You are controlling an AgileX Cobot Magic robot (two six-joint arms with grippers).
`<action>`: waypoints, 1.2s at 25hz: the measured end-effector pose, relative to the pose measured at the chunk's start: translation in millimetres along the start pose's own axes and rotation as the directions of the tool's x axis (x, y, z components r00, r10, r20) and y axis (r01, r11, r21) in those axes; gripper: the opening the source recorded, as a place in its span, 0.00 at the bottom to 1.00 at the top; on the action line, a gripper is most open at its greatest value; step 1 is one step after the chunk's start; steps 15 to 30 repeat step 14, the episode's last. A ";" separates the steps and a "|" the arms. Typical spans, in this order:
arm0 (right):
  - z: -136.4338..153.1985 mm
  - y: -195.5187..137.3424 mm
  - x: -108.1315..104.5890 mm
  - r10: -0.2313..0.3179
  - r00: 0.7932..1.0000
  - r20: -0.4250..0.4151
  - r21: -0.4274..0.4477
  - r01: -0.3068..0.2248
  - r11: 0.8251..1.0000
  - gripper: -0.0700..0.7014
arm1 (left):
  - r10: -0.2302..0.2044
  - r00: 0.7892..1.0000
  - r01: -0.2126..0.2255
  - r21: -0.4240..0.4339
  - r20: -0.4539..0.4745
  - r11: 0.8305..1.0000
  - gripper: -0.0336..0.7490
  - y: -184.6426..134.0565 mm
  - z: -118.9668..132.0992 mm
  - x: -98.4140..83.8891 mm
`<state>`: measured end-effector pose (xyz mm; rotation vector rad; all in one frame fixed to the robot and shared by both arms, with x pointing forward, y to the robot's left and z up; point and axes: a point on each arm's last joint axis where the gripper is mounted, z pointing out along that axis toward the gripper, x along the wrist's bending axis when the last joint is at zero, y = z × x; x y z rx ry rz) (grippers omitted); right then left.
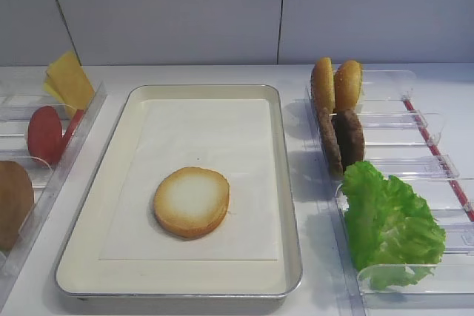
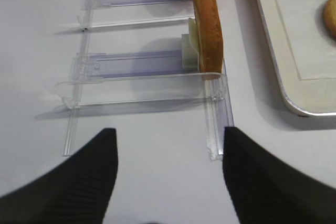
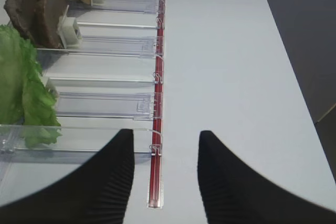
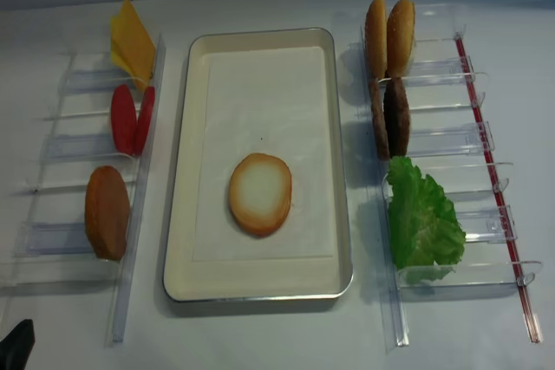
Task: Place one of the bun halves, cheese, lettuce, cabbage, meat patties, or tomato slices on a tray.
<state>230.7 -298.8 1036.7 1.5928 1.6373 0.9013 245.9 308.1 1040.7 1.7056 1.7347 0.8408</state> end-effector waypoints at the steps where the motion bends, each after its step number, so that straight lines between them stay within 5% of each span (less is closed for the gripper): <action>1: 0.0 0.0 0.0 0.000 1.000 0.000 0.000 0.000 1.000 0.51 | 0.000 1.000 0.000 0.000 0.000 1.000 0.59 0.0 0.0 0.0; 30: 0.0 0.0 0.0 0.000 1.000 0.000 0.000 0.000 1.000 0.51 | 0.000 1.000 0.000 0.000 0.000 1.000 0.59 0.0 0.0 0.0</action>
